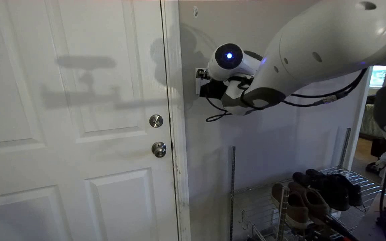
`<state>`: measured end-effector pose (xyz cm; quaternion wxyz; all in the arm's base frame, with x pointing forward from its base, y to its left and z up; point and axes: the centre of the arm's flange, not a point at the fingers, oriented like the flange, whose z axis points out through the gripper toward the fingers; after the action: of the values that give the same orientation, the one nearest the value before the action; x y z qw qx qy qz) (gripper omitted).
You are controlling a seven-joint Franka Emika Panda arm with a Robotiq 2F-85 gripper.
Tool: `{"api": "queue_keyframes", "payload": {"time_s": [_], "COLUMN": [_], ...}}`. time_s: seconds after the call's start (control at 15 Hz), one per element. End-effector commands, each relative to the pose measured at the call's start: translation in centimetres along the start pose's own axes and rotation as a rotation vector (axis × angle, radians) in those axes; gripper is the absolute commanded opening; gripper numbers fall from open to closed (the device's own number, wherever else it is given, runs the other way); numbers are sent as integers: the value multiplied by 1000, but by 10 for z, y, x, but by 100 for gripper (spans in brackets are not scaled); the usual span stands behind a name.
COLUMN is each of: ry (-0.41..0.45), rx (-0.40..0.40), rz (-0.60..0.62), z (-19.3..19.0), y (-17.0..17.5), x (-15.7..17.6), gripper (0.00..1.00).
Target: Turn on the light switch on the wall
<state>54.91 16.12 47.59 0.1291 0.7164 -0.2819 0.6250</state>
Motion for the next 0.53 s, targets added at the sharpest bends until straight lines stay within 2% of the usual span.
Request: {"api": "queue_keyframes", "payload": {"time_s": [0.0, 0.47], "ry": [9, 26], "rx": [7, 7], "rz": [-4, 10], "z": [14, 30], "y": [0, -13], "x": [7, 16], "gripper": [100, 100]}}
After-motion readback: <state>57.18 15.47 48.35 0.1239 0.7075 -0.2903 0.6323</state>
